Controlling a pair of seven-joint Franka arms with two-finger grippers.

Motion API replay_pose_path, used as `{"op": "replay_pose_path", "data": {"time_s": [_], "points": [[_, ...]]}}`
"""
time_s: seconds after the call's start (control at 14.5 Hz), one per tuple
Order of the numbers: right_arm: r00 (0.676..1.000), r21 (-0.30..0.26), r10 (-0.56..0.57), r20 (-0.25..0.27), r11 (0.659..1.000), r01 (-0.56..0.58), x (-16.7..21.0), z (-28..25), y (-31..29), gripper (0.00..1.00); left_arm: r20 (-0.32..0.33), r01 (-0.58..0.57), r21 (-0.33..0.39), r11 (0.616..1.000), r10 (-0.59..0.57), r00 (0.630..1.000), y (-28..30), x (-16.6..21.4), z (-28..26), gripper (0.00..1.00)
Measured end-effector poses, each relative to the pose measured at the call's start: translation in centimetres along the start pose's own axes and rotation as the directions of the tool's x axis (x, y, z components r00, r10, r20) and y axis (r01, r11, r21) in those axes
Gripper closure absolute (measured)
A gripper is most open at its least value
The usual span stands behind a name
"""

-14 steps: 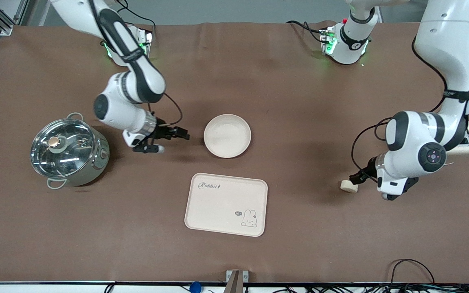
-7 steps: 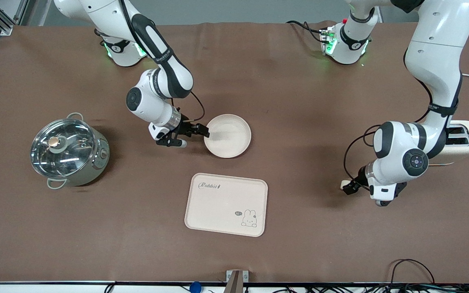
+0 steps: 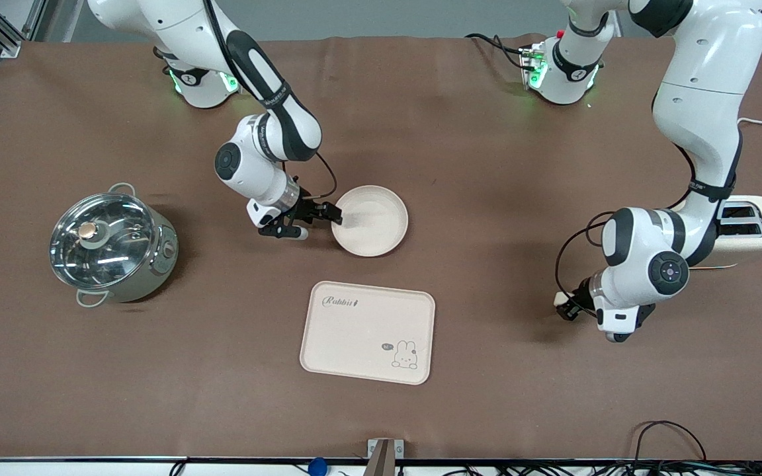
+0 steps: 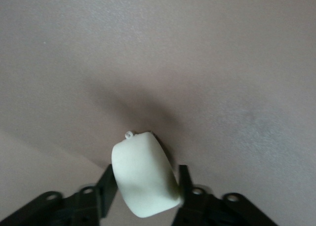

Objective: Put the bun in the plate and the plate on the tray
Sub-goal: 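Lift the bun toward the plate while the right gripper holds the plate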

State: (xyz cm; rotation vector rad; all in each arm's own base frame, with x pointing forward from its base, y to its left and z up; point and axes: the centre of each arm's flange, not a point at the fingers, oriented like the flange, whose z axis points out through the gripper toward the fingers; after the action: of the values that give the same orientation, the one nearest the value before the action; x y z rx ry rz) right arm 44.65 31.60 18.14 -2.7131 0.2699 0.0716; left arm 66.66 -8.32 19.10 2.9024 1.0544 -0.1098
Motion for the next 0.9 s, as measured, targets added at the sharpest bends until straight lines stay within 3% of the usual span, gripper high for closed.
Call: {"op": "replay_pose_path", "data": {"time_s": [0.14, 0.21, 0.28, 0.42, 0.48, 0.55, 0.62, 0.76, 0.9], "points": [[1.000, 0.003, 0.004, 0.002, 1.000, -0.004, -0.6, 0.2, -0.9, 0.00, 0.000, -0.021, -0.003, 1.000, 0.021, 1.000, 1.1, -1.0, -0.1, 0.72], [1.000, 0.002, 0.005, 0.003, 1.000, -0.005, -0.8, 0.3, -1.0, 0.02, 0.003, -0.029, -0.006, 1.000, 0.029, 1.000, 1.7, -1.6, -0.1, 0.76], [1.000, 0.001, 0.005, 0.004, 1.000, -0.005, -0.8, 0.4, -1.0, 0.02, 0.008, -0.031, -0.013, 0.999, 0.031, 0.999, 2.4, -2.4, -0.1, 0.76], [1.000, -0.003, 0.009, 0.005, 1.000, -0.009, -0.8, 0.6, -0.8, 0.21, 0.033, 0.008, -0.039, 0.999, -0.007, 0.999, 4.7, -5.0, -0.5, 0.78], [1.000, -0.004, 0.011, 0.005, 1.000, -0.011, -0.7, 0.7, -0.7, 0.21, 0.052, 0.036, -0.054, 0.998, -0.034, 0.998, 6.3, -6.9, -0.7, 0.77], [1.000, -0.006, 0.012, 0.005, 1.000, -0.012, -0.6, 0.7, -0.6, 0.24, 0.072, 0.059, -0.068, 0.996, -0.054, 0.996, 8.0, -9.1, -1.1, 0.77], [1.000, -0.007, 0.013, 0.005, 1.000, -0.013, -0.6, 0.8, -0.6, 0.37, 0.093, 0.077, -0.080, 0.994, -0.069, 0.993, 9.6, -11.5, -1.5, 0.77], [1.000, -0.008, 0.014, 0.006, 1.000, -0.013, -0.6, 0.9, -0.5, 0.40, 0.125, 0.105, -0.085, 0.991, -0.094, 0.988, 12.8, -17.0, -1.8, 0.77], [1.000, -0.008, 0.014, 0.005, 1.000, -0.014, -0.5, 0.9, -0.5, 0.63, 0.137, 0.125, -0.074, 0.989, -0.114, 0.984, 16.0, -23.6, -1.8, 0.77]]}}
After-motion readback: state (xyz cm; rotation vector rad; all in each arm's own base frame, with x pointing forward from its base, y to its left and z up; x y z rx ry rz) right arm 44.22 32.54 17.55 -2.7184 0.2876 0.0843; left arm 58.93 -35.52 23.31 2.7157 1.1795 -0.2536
